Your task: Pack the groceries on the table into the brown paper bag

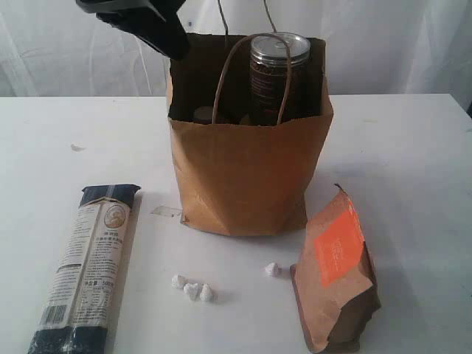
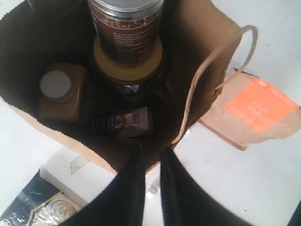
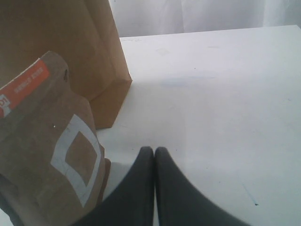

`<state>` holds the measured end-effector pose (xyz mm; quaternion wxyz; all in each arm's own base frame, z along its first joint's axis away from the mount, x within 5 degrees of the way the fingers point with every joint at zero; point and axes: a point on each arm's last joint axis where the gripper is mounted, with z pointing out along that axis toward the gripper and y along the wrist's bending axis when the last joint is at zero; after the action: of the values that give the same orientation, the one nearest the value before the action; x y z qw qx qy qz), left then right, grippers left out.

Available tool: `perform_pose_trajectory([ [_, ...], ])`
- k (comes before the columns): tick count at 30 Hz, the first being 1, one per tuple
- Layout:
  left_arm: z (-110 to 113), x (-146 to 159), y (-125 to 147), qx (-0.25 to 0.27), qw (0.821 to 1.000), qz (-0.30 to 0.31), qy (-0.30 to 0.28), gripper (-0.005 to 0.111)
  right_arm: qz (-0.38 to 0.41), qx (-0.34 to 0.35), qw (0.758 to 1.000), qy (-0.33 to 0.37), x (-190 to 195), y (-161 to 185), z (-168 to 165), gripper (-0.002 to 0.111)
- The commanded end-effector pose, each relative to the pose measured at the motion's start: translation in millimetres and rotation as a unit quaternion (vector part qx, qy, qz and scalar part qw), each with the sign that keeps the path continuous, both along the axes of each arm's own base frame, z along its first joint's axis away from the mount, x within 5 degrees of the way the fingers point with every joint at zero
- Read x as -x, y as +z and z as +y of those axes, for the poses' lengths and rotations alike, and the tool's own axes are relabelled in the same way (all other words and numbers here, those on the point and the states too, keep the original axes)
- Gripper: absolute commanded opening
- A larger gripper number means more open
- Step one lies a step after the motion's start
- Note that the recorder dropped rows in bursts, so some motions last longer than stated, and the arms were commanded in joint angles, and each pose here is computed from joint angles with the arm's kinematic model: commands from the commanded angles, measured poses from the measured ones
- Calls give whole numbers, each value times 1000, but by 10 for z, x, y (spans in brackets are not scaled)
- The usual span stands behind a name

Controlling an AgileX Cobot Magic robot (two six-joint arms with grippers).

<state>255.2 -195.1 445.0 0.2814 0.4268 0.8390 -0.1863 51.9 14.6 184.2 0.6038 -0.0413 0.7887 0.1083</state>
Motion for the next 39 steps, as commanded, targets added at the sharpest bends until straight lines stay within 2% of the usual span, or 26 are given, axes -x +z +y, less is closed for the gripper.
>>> perform_pose_trajectory([
  [1,193,317,237,-1,1000,-4,-8,0,-1,0,1000,-4,0,-13,-5,0],
  [5,352,518,428,11,999,-36,6,0,-1,0,1000,-4,0,-13,-5,0],
  [12,730,848,691,2,992,-106,74,0,-1,0,1000,-4,0,-13,-5,0],
  [14,902,992,692,-13,987,-125,103,0,-1,0,1000,-4,0,-13,-5,0],
  [18,1107,1154,543,-42,980,-125,146,0,-1,0,1000,-4,0,-13,-5,0],
  [20,1197,1253,380,-35,977,-128,168,0,-1,0,1000,-4,0,-13,-5,0],
  [24,1340,1466,-101,38,964,-122,233,0,-1,0,1000,-4,0,-13,-5,0],
  [26,1393,1561,-569,72,957,-103,262,0,-1,0,1000,-4,0,-13,-5,0],
  [27,1403,1580,-709,76,955,-96,269,0,-1,0,1000,-4,0,-13,-5,0],
  [28,1411,1598,-990,85,952,-77,285,0,-1,0,1000,-4,0,-13,-5,0],
  [32,1420,1637,-1698,131,932,-28,337,0,-1,0,1000,-4,0,-13,-5,0],
  [35,1402,1634,-2027,162,926,-30,340,0,-1,0,1000,-4,0,-13,-5,0],
  [39,1400,1646,-2210,171,925,-29,338,0,-1,0,1000,-4,0,-13,-5,0],
])
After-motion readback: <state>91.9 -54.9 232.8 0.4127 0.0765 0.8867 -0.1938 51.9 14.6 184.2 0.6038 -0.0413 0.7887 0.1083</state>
